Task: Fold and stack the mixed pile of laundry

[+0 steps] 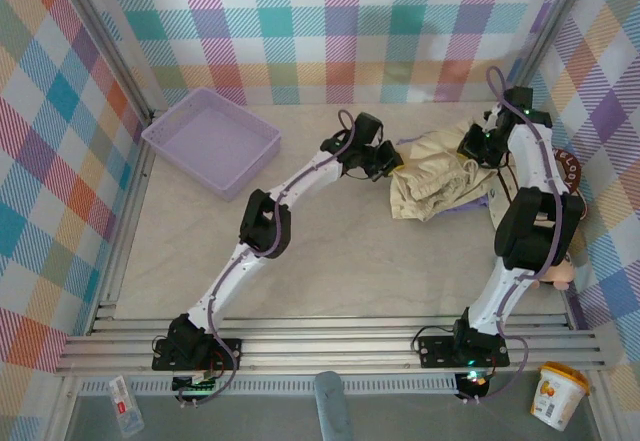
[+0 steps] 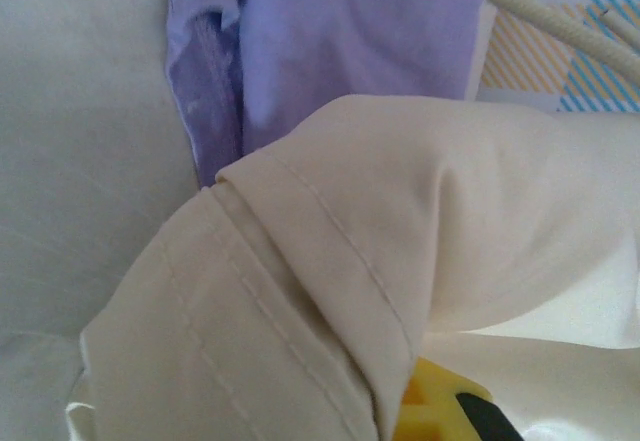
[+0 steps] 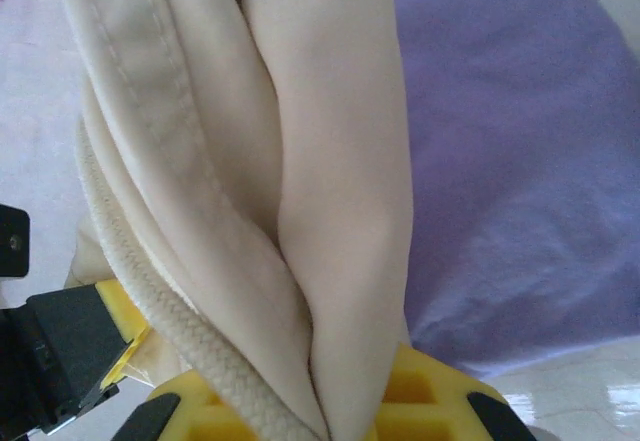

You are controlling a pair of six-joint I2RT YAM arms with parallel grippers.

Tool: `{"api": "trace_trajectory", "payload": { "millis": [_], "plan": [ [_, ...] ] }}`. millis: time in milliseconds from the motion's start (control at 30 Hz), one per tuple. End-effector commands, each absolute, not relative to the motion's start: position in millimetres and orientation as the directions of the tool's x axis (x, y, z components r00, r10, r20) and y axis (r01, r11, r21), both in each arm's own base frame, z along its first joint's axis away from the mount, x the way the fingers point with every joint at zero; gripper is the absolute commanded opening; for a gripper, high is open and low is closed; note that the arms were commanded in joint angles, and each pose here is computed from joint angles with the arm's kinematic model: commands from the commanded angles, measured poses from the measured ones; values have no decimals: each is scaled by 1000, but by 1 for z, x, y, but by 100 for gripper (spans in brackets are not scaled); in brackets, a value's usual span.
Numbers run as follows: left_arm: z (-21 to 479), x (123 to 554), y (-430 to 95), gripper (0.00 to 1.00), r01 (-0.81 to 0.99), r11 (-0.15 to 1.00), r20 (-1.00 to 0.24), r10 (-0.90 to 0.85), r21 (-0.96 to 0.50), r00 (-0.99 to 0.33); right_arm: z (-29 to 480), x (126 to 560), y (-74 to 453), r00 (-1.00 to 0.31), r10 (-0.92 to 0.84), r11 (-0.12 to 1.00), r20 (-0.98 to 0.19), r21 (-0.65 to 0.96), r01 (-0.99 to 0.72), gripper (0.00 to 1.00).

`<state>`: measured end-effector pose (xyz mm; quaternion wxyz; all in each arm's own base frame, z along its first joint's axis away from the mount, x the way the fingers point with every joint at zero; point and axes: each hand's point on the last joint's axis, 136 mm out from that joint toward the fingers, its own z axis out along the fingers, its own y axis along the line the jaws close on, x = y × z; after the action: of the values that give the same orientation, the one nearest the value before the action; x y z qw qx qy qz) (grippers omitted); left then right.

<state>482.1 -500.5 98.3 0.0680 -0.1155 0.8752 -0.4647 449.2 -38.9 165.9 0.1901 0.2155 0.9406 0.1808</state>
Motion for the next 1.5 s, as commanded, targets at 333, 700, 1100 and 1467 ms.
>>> {"api": "trace_trajectory", "payload": {
  "millis": [333,700,1100,1467],
  "plan": [
    [122,522,-462,100,-169,578,-108,-414,-798,-904,142,505,-97,-751,576,785,-323,473,400,93],
    [216,484,-350,100,58,864,-442,-198,-500,-875,196,464,-37,-783,434,872,-445,424,243,89],
    [192,396,-151,100,-114,988,-598,-153,-103,-787,148,388,58,-787,82,965,-612,246,-90,99],
    [145,353,-7,100,-241,963,-788,-54,121,-613,92,387,38,-558,32,990,-829,104,-98,99]
  ]
}}
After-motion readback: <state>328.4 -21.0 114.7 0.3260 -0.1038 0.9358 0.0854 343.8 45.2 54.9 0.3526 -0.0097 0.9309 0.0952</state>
